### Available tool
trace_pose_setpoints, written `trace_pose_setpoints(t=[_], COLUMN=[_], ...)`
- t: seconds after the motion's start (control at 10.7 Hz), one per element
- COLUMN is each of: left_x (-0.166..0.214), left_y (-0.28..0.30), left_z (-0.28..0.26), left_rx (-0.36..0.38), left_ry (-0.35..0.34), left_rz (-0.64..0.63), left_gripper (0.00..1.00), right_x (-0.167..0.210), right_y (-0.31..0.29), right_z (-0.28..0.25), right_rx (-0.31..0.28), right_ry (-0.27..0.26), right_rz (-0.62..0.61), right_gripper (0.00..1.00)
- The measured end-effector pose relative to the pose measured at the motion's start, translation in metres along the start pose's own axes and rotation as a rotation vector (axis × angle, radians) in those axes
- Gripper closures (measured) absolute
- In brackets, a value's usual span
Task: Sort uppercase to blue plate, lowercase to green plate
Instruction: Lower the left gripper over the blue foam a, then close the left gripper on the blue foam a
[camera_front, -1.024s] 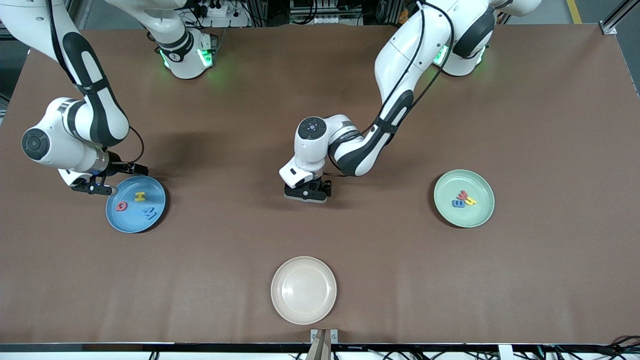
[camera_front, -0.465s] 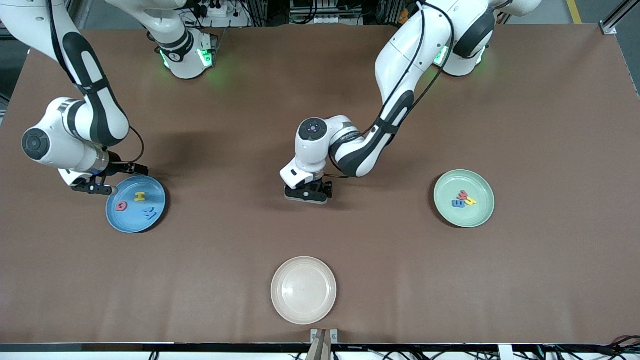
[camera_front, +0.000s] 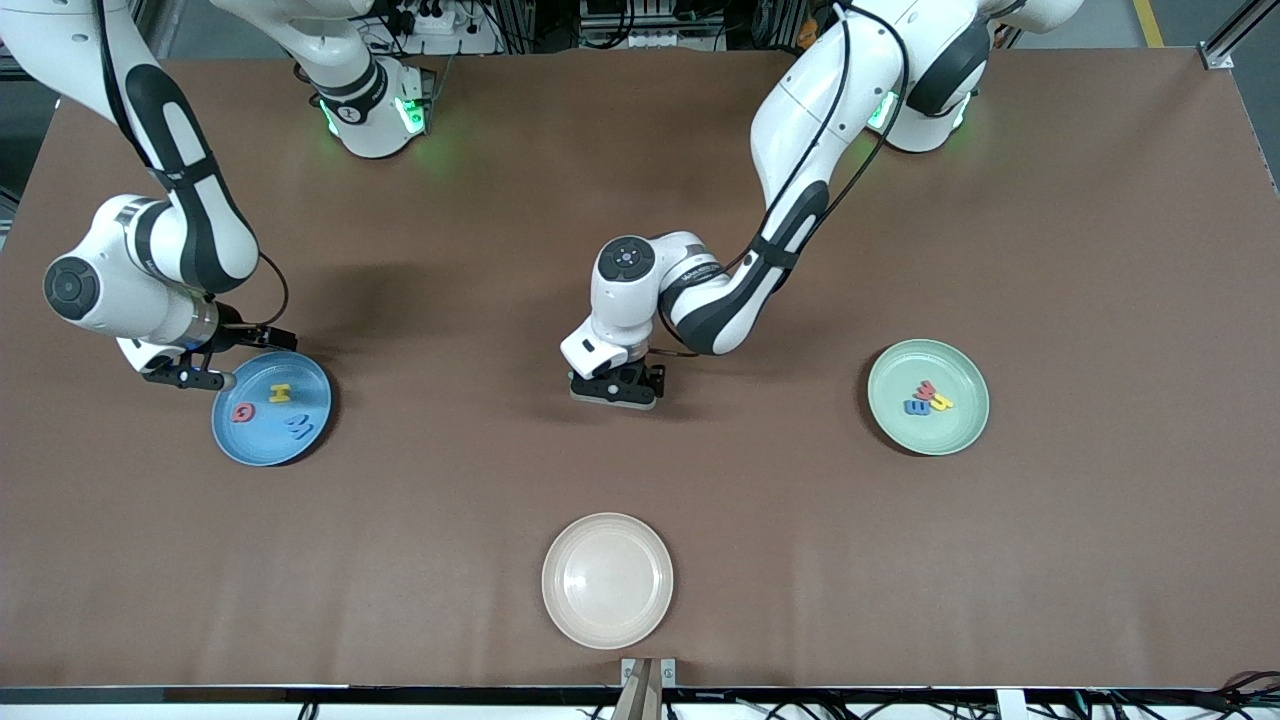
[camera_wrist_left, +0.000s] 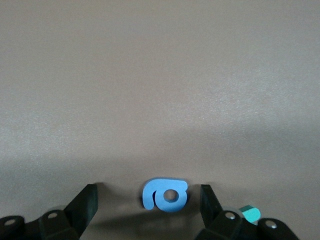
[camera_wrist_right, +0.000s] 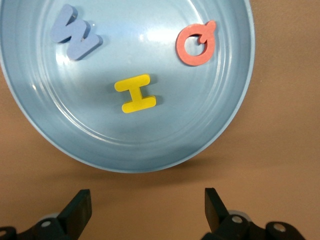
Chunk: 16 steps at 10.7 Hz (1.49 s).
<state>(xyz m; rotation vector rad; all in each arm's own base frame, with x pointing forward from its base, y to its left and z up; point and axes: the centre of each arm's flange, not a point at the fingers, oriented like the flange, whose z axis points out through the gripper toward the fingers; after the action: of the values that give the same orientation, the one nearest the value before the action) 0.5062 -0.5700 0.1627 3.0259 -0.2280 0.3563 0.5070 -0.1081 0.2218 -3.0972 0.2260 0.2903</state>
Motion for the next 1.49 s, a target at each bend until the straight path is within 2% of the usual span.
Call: trace_pose_setpoints(t=[0.09,0.65,0.74,0.93,1.02,1.21,1.3,1.49], left_x=[0.0003,0.0008,0.0009,0.0006,0.0006,0.0007,0.0008,0.0008], left_y=[-0.0006,-0.0006,-0.0003,0.0005,0.0011,0.0015,0.0019,0.0024], left_z=[0.0002,-0.0002,-0.0005,-0.0009,-0.0014,-0.0018,-0.0022,-0.0028], left_rx=[0.002,0.003,0.004,0.004,0.004,0.004,0.005,0.006], left_ry=[0.001,0.004,0.005,0.008,0.009,0.011,0.012,0.013], left_rz=[0.003,0.025,0.029,0.034,0.036,0.038,0.04,0.043], left_gripper=[0.16,0.22,0.26,0.27,0.32,0.33,0.37,0.39], right_x=[0.0,0.0001,0.0001,0.0001,0.0001,0.0001,0.0001,0.0001], right_y=[0.0,0.0,0.0,0.0,0.0,0.0,0.0,0.0], right_z=[0.0,0.0,0.0,0.0,-0.0001,-0.0001,-0.0001,-0.0001], right_rx=[0.0,0.0,0.0,0.0,0.0,0.0,0.0,0.0], right_ry=[0.0,0.001,0.001,0.001,0.002,0.002,0.002,0.002], right_rz=[0.0,-0.002,-0.002,-0.002,-0.003,-0.003,-0.004,-0.006], right_gripper=[0.0,0.0,0.0,0.0,0.0,0.0,0.0,0.0])
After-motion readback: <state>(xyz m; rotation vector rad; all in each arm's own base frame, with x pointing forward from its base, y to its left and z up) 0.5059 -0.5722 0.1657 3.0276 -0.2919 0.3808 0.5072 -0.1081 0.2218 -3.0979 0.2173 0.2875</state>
